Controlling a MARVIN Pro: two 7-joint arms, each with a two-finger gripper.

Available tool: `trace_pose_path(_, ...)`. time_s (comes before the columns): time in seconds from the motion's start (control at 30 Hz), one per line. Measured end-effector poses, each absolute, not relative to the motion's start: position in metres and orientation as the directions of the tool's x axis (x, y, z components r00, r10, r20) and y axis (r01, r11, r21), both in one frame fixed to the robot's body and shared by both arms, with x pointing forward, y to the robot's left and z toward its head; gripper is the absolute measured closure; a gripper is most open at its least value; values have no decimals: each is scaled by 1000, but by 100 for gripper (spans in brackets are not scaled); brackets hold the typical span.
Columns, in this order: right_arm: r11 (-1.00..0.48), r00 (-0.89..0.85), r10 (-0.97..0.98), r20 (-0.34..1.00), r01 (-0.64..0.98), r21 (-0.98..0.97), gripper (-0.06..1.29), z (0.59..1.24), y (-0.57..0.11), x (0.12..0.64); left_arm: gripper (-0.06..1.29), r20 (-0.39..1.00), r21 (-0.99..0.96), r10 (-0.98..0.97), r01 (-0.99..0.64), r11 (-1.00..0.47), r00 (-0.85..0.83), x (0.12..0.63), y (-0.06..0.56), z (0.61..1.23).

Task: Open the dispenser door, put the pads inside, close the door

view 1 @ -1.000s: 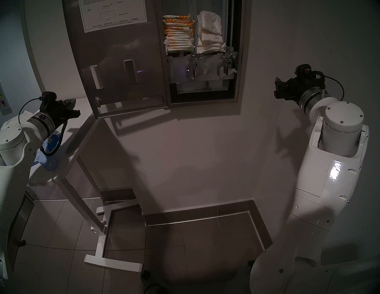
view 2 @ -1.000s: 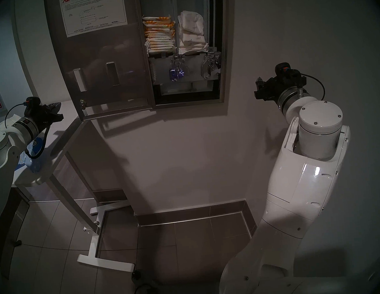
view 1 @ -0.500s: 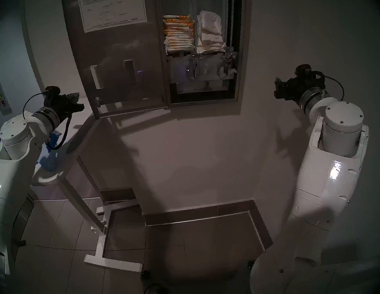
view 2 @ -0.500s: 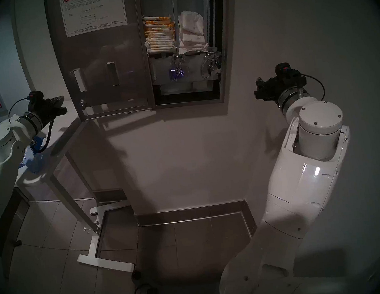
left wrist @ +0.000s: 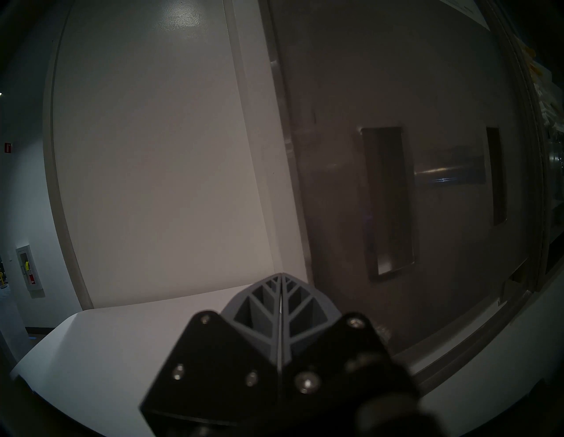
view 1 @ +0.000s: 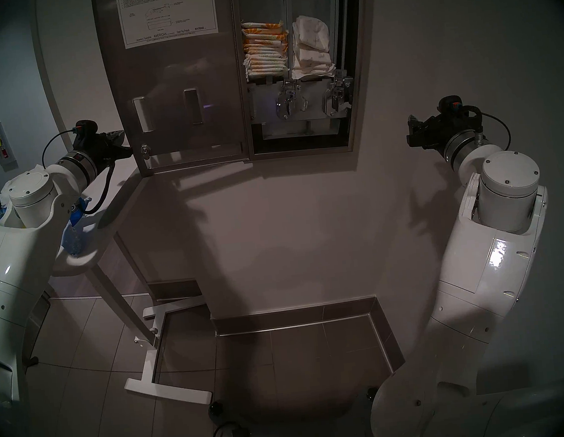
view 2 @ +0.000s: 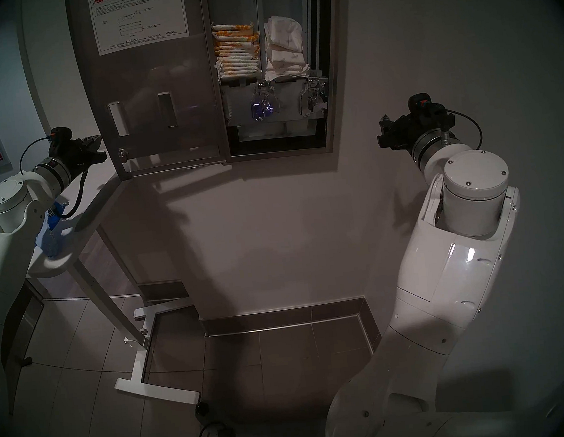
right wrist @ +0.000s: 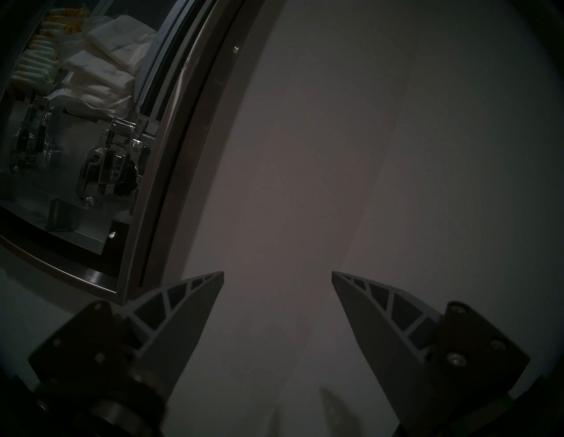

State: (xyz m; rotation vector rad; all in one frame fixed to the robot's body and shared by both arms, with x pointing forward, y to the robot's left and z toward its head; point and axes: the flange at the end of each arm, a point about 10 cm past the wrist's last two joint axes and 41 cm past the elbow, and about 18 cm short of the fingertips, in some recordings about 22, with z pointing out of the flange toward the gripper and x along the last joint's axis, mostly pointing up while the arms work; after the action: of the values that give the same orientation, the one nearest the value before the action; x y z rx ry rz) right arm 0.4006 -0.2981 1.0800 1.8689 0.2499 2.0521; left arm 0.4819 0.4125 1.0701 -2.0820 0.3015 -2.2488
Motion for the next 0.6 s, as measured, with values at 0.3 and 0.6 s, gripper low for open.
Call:
trace_pose_path(0.3,-922,-67,372,926,-140,361,31,1080,-298,401,125,982,-176,-168,-106,-979,-82,492,414,1071)
trace_pose_path(0.6,-922,-68,373,926,-140,361,31,1080,-298,401,125,982,-182,-173,-152,-971,-69,493,417,1074)
